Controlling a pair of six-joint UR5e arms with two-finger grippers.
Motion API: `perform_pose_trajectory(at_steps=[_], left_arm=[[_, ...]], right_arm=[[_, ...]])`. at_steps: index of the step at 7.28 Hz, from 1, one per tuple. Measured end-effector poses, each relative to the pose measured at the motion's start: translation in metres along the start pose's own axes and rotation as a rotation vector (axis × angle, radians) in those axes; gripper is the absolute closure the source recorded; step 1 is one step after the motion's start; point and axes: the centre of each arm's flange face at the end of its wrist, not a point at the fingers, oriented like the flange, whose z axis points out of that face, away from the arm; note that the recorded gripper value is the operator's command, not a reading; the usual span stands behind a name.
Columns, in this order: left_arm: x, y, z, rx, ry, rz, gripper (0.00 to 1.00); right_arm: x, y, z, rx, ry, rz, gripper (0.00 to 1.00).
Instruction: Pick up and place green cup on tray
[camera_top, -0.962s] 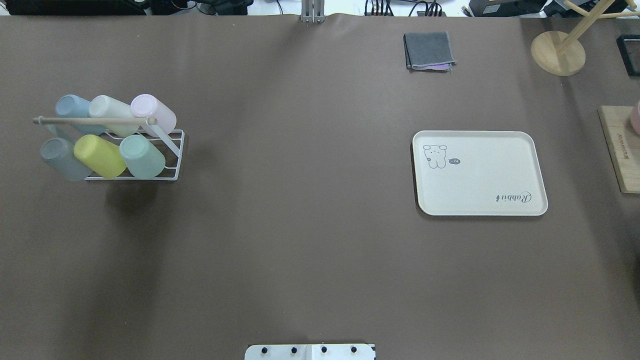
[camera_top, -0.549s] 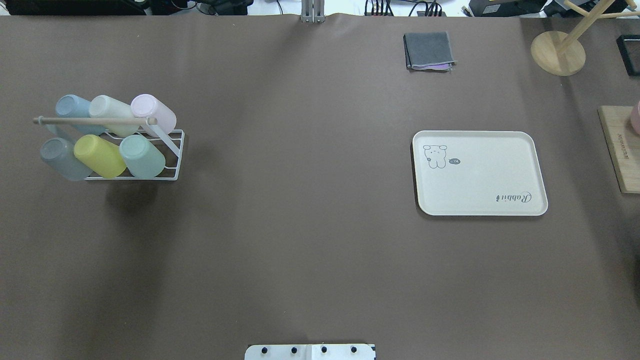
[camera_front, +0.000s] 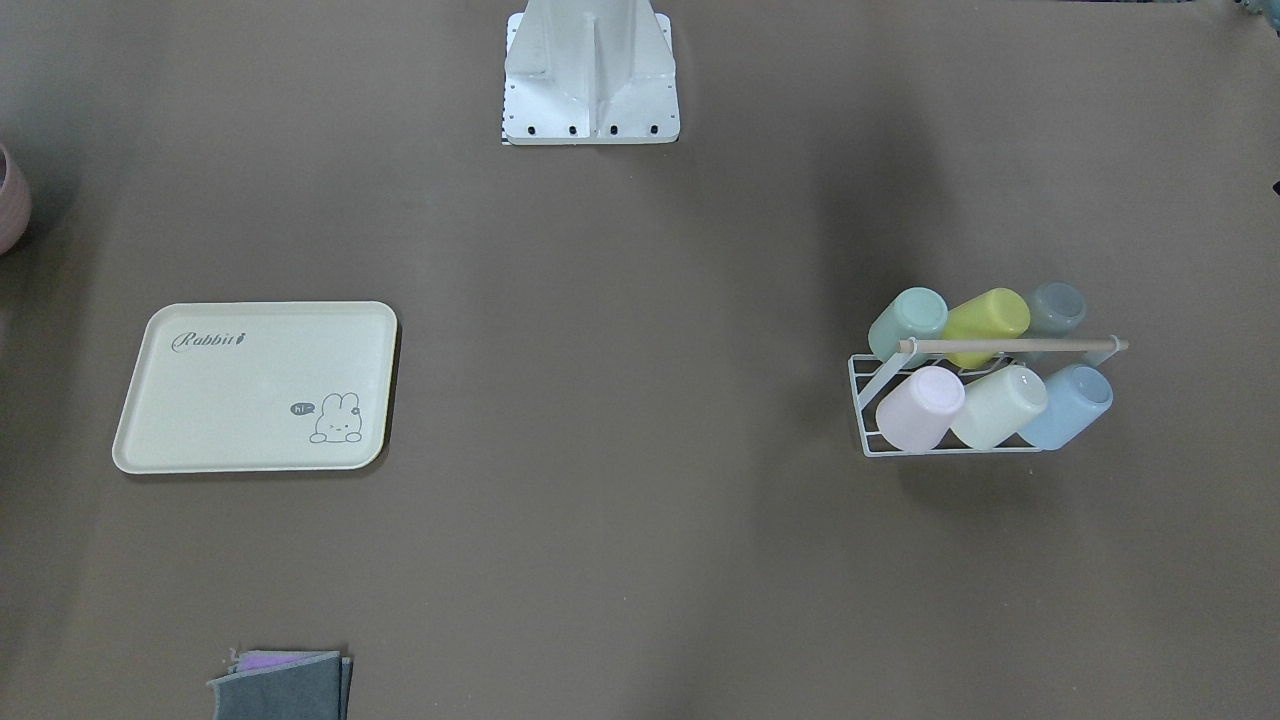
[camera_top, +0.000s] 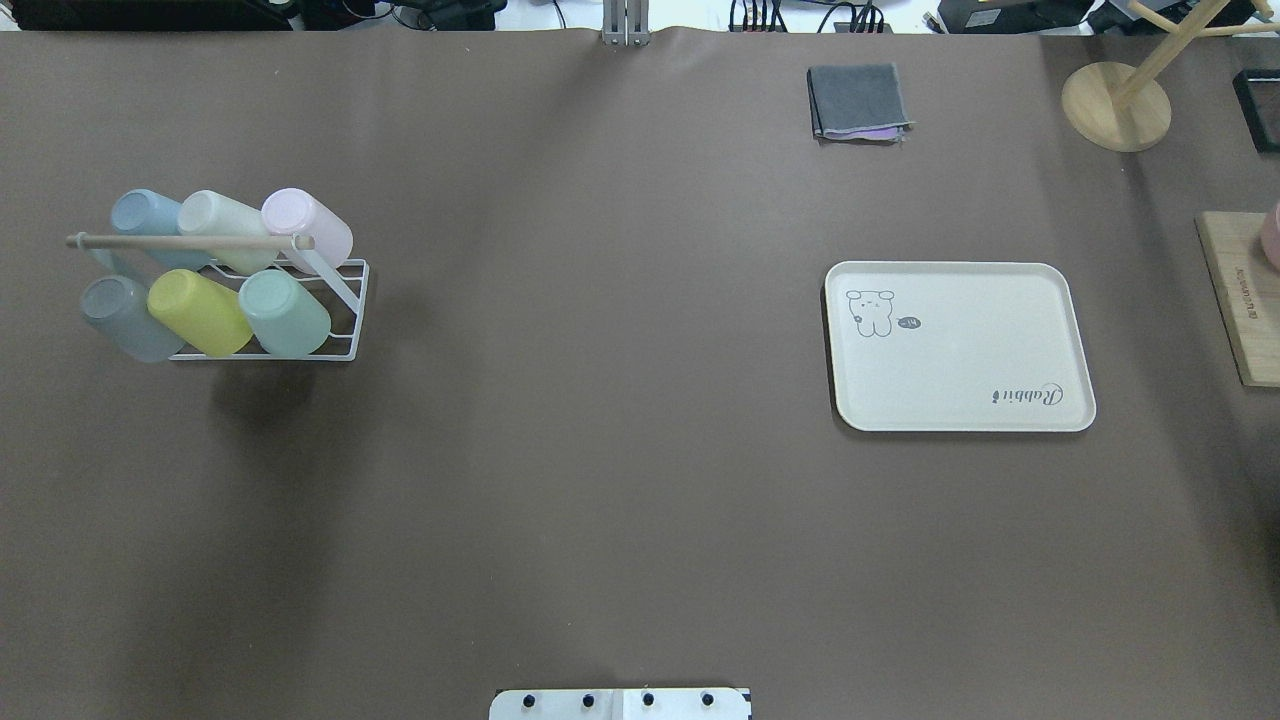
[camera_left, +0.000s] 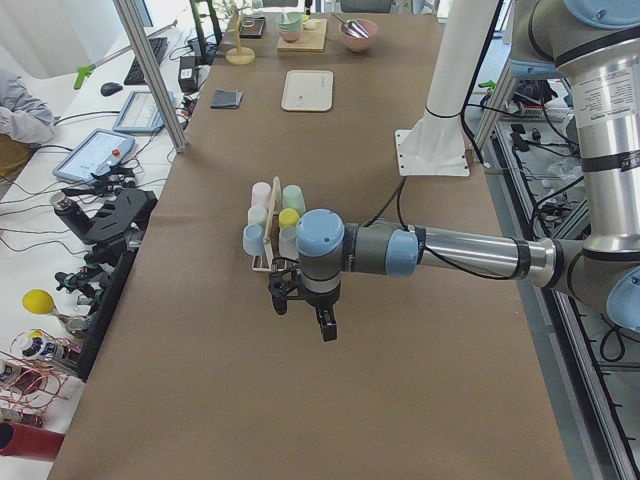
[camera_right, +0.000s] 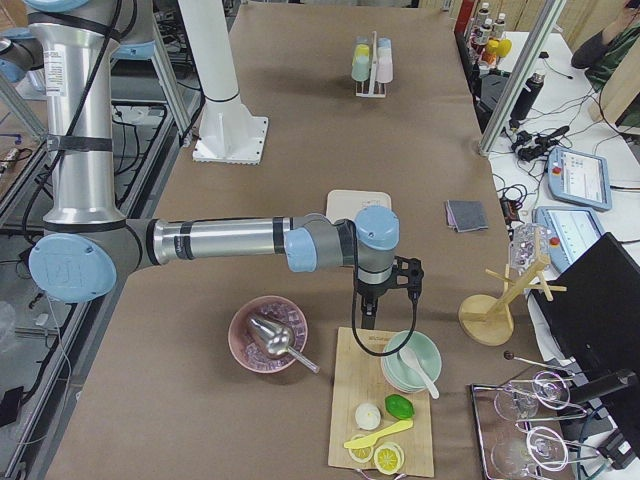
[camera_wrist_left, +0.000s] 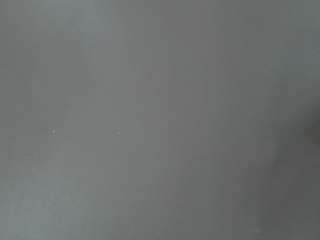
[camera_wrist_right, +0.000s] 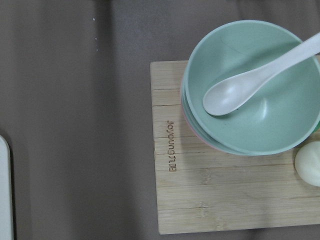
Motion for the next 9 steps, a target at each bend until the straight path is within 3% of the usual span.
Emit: perform_pose_trajectory(at_steps=[3, 5, 7, 9], left_arm=[[0.071, -0.023, -0.009, 0.005, 0.012, 0.196, 0.03], [0.17, -0.028, -0.008, 0.0, -0.008, 0.447, 0.02], [0.26, -0.013, -0.005, 0.03, -0.062, 0.726, 0.02], [0.335, 0.02, -0.005, 0.063, -0.128, 0.905, 0.02]], right_arm=[[-0.055, 0.002, 0.022, 0.007, -0.069, 0.02, 0.0], [-0.105, 0.01, 0.046, -0.003, -0.116, 0.028, 0.0], [-0.146, 0.023, 0.074, -0.054, -0.142, -0.015, 0.01], [-0.164, 0.023, 0.099, -0.074, -0.153, -0.061, 0.01]])
